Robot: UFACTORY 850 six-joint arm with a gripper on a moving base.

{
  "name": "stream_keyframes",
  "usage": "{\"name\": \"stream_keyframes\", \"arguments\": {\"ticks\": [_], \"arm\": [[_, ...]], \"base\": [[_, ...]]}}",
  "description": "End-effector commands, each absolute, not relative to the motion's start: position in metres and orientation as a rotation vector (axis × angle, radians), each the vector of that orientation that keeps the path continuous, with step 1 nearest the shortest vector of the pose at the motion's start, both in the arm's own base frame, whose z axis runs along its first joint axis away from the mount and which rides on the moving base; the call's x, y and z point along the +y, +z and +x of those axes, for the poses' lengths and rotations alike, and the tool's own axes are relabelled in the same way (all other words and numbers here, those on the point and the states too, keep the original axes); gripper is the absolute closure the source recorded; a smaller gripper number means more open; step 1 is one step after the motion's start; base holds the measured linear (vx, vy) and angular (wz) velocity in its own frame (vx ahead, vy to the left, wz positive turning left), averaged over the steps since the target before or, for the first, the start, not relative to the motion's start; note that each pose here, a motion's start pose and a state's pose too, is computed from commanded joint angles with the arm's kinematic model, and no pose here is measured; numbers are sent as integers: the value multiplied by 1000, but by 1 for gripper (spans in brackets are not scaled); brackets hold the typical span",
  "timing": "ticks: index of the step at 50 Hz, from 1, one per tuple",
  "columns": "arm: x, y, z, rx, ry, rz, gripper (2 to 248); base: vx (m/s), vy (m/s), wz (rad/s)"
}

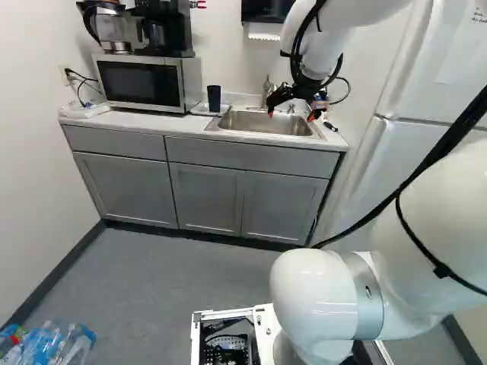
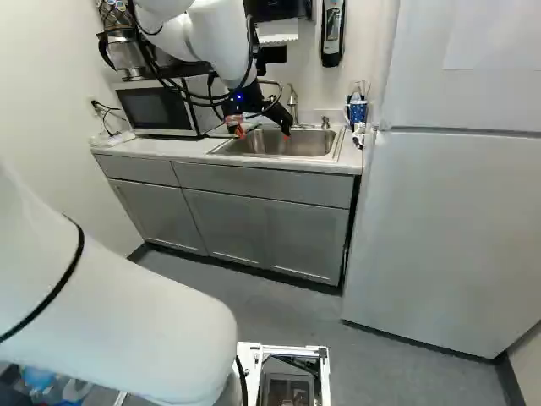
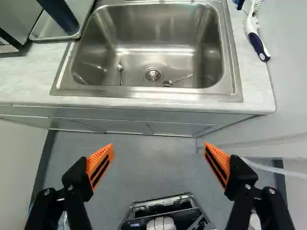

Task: Rinse the cup and place it in the tray

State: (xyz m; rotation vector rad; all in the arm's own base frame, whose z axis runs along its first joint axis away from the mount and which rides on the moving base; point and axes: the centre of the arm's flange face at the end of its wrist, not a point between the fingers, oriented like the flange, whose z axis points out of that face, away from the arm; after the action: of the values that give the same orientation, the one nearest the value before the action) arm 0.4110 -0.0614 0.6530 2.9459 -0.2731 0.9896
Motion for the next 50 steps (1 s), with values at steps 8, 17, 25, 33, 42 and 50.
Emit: {"name": "stream_keyframes", "arguments": {"ticks": [8,17,25,33,42,50], "arm": [[-60,643,411,-265,1015,2937,3],[-57,629,411,-255,1049,2924,3],[-55,616,411,-244,1084,2911,3],[-52,600,410,-231,1124,2896,3],[-48,581,407,-216,1173,2877,3],[-45,562,404,-200,1220,2857,3]], "base": [[0,0,0],[0,0,0],[0,0,0],[0,0,0],[0,0,0],[0,0,0]]}}
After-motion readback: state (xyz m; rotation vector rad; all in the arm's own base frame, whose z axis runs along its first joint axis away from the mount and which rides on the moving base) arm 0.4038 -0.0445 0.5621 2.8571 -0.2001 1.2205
